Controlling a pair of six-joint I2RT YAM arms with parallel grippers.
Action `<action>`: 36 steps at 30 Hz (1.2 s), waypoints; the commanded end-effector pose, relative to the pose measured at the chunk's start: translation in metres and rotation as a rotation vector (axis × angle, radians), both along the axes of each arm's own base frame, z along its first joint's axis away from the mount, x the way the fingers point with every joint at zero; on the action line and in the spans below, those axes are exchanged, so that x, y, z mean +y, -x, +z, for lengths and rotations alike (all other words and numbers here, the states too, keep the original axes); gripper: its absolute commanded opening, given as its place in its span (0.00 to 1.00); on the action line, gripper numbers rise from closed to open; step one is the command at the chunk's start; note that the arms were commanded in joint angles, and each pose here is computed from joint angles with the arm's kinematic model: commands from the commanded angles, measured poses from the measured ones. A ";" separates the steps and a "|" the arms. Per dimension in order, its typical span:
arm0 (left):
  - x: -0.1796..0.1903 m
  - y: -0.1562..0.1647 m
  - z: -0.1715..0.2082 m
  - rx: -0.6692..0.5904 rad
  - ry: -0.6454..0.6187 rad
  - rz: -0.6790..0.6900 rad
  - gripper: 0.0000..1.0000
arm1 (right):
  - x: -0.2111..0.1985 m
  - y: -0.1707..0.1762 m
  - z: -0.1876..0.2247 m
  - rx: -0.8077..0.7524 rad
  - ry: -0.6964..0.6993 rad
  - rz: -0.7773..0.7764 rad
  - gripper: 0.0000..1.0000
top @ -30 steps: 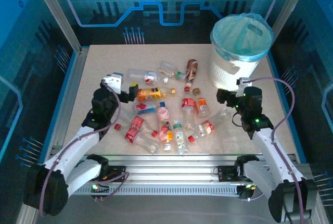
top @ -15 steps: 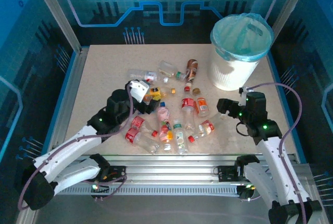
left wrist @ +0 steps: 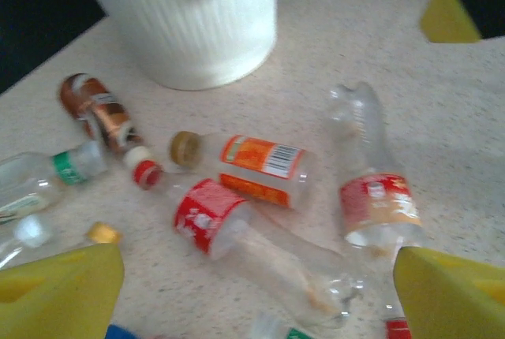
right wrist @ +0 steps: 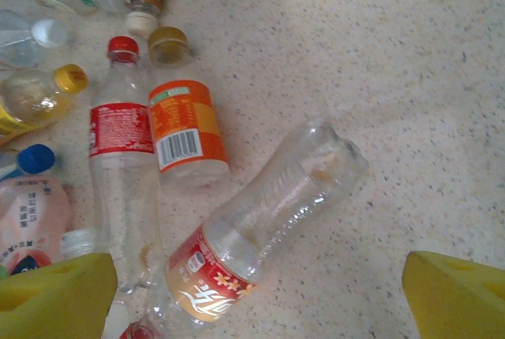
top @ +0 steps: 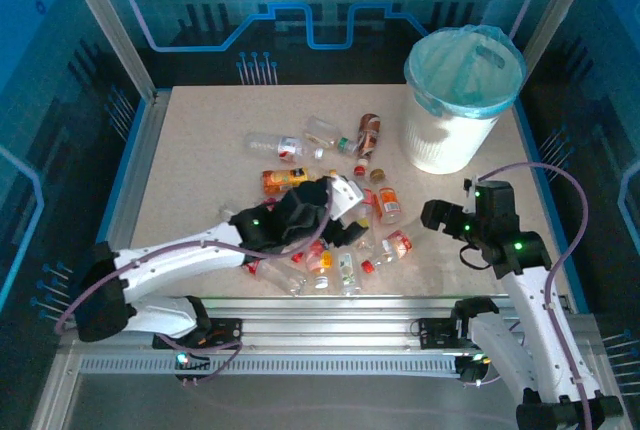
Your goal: Put the plastic bottles in the bin
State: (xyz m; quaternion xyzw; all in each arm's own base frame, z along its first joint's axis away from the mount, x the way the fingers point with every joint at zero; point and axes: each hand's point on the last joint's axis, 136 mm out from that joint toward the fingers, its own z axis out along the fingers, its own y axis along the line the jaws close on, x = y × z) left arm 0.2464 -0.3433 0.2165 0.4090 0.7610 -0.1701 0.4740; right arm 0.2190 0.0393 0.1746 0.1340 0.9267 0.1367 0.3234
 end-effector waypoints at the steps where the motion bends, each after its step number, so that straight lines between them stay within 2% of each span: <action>1: -0.021 0.017 -0.019 0.060 -0.062 -0.039 0.88 | -0.004 0.007 -0.013 0.082 -0.001 -0.044 0.94; 5: -0.041 0.034 -0.045 0.170 -0.113 -0.057 0.85 | -0.001 0.003 -0.026 0.132 -0.056 -0.064 0.94; 12: -0.046 0.049 -0.087 0.327 -0.201 -0.036 0.85 | 0.001 0.000 -0.043 0.173 -0.100 -0.084 0.94; 20: -0.054 0.052 -0.112 0.362 -0.272 -0.033 0.84 | 0.000 0.003 -0.060 0.213 -0.151 -0.120 0.97; 27: -0.071 0.055 -0.125 0.380 -0.246 -0.081 0.83 | -0.003 0.009 -0.072 0.242 -0.167 -0.167 0.98; 36: -0.075 0.052 -0.139 0.368 -0.319 -0.103 0.82 | -0.008 0.012 -0.068 0.210 -0.155 -0.179 0.99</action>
